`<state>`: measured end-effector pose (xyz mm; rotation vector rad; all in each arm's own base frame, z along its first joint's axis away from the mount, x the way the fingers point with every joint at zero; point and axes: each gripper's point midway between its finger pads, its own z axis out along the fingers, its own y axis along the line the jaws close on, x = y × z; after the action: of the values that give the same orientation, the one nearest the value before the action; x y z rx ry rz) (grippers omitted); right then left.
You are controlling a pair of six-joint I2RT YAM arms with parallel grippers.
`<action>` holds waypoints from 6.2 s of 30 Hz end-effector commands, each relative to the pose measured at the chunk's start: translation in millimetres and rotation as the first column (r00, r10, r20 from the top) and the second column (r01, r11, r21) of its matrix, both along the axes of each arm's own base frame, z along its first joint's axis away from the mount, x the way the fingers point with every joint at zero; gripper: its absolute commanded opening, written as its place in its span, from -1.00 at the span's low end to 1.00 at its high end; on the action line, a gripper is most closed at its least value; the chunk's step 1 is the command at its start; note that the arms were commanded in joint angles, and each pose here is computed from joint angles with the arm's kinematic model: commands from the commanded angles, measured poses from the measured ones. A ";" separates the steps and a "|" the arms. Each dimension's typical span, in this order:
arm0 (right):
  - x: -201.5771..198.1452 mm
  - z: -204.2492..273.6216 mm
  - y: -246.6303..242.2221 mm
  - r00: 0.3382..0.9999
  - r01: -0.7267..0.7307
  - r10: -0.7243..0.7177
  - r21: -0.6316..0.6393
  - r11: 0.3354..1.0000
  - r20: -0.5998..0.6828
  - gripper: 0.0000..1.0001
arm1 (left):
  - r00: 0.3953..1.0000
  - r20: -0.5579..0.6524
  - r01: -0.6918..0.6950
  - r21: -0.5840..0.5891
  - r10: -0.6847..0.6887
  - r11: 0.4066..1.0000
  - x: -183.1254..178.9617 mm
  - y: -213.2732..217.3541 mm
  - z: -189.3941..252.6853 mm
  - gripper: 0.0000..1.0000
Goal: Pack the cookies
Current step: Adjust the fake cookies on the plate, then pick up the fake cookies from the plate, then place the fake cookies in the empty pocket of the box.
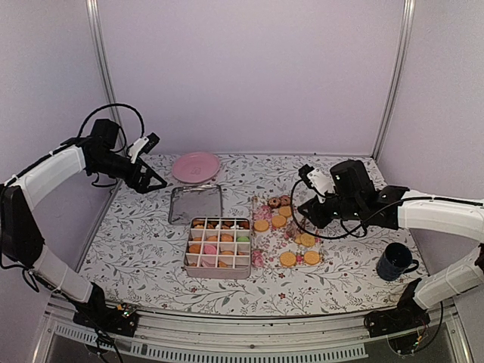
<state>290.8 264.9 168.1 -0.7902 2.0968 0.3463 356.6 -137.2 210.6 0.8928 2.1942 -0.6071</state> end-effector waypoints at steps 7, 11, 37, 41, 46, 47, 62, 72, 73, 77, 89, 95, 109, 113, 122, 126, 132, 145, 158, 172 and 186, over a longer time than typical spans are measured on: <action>1.7 23.0 9.7 1.000 -0.015 0.014 0.038 0.999 0.023 -0.52 | 1.000 0.027 -0.002 -0.014 0.003 1.000 5.3 1.1 8.7 0.99; 6.0 49.6 23.4 0.997 -0.042 0.037 0.089 0.995 0.061 -0.55 | 0.999 0.032 -0.003 -0.013 0.004 1.000 5.7 1.2 10.4 0.99; -9.8 37.1 -6.4 0.994 0.065 -0.068 0.033 0.997 0.084 -0.26 | 1.000 0.026 0.000 -0.022 0.001 1.000 3.7 -0.3 10.9 0.98; -10.7 34.5 -9.0 0.994 0.073 -0.076 0.031 0.997 0.081 -0.24 | 1.000 0.030 -0.001 -0.021 0.001 1.000 3.4 -0.5 12.1 0.98; -8.2 26.7 -11.6 0.993 0.081 -0.081 0.003 0.997 0.085 -0.21 | 1.000 0.031 -0.003 -0.018 0.003 1.000 3.7 0.1 11.8 0.98; -8.0 23.6 -12.8 0.993 0.082 -0.081 -0.004 0.997 0.081 -0.20 | 1.000 0.031 -0.003 -0.018 0.004 1.000 3.7 0.2 12.0 0.99; -9.8 27.3 -29.9 0.990 0.115 -0.117 0.024 0.993 0.076 -0.51 | 1.000 0.026 -0.003 -0.023 0.004 1.000 5.2 -0.6 11.8 0.99; 1.9 52.1 -42.5 0.978 0.153 -0.155 0.026 0.988 0.143 -0.92 | 1.000 0.026 -0.003 -0.023 0.003 1.000 5.1 -1.2 12.2 0.98; 2.3 54.4 -42.9 0.976 0.152 -0.153 0.023 0.988 0.152 -0.94 | 1.000 0.026 -0.003 -0.025 0.004 1.000 5.1 -1.1 12.6 0.99; 5.1 63.5 -45.9 0.970 0.161 -0.162 0.018 0.987 0.182 -1.00 | 1.000 0.026 -0.003 -0.030 0.003 1.000 5.5 -1.6 13.3 0.98; 9.5 87.5 -39.0 0.968 0.125 -0.133 0.052 0.991 0.212 -1.00 | 1.000 0.030 -0.001 -0.038 0.002 0.999 6.3 -2.8 16.4 0.99; 3.8 117.5 -27.2 0.971 0.059 -0.086 0.125 0.990 0.222 -1.00 | 1.000 0.030 0.001 -0.044 0.000 0.999 6.2 -3.9 18.1 0.98; -58.1 153.8 76.5 0.961 -0.274 0.250 0.334 0.902 0.114 -1.00 | 1.000 0.030 -0.003 -0.027 0.004 1.000 4.6 -1.4 11.1 0.98; -72.0 152.3 103.3 0.948 -0.318 0.304 0.364 0.875 0.097 -1.00 | 1.000 0.027 -0.002 -0.028 0.002 1.000 4.1 -1.8 10.4 0.98; -78.9 126.3 129.3 0.946 -0.311 0.324 0.372 0.875 0.028 -1.00 | 1.000 0.030 -0.002 -0.020 0.003 1.000 2.9 -0.4 9.2 0.99; -77.9 119.9 131.2 0.948 -0.302 0.318 0.372 0.878 0.018 -1.00 | 1.000 0.030 0.000 -0.016 0.001 1.000 2.5 0.0 7.5 0.99; -78.6 105.1 133.9 0.948 -0.292 0.317 0.356 0.888 -0.013 -1.00 | 1.000 0.031 0.000 -0.013 0.001 1.000 2.6 0.1 7.4 0.98; -80.8 86.3 130.2 0.954 -0.284 0.297 0.231 0.930 -0.023 -1.00 | 0.999 0.035 0.001 -0.012 0.000 1.000 3.4 0.0 8.1 0.98; -84.5 96.2 123.2 0.952 -0.296 0.305 0.222 0.929 -0.005 -1.00 | 0.999 0.036 -0.002 -0.014 0.002 1.000 3.3 0.4 9.3 0.99; -77.5 115.5 131.2 0.957 -0.287 0.284 0.285 0.915 0.050 -0.67 | 0.999 0.043 -0.004 -0.009 0.004 1.000 2.6 1.1 10.7 0.99; -72.8 105.5 138.4 0.958 -0.284 0.280 0.287 0.915 0.054 -0.31 | 0.999 0.051 -0.009 -0.003 0.009 1.000 1.8 2.5 12.4 0.98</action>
<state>214.4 393.7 253.6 -0.9449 1.9336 0.7576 359.8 -137.3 216.9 0.8841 2.1762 -0.5976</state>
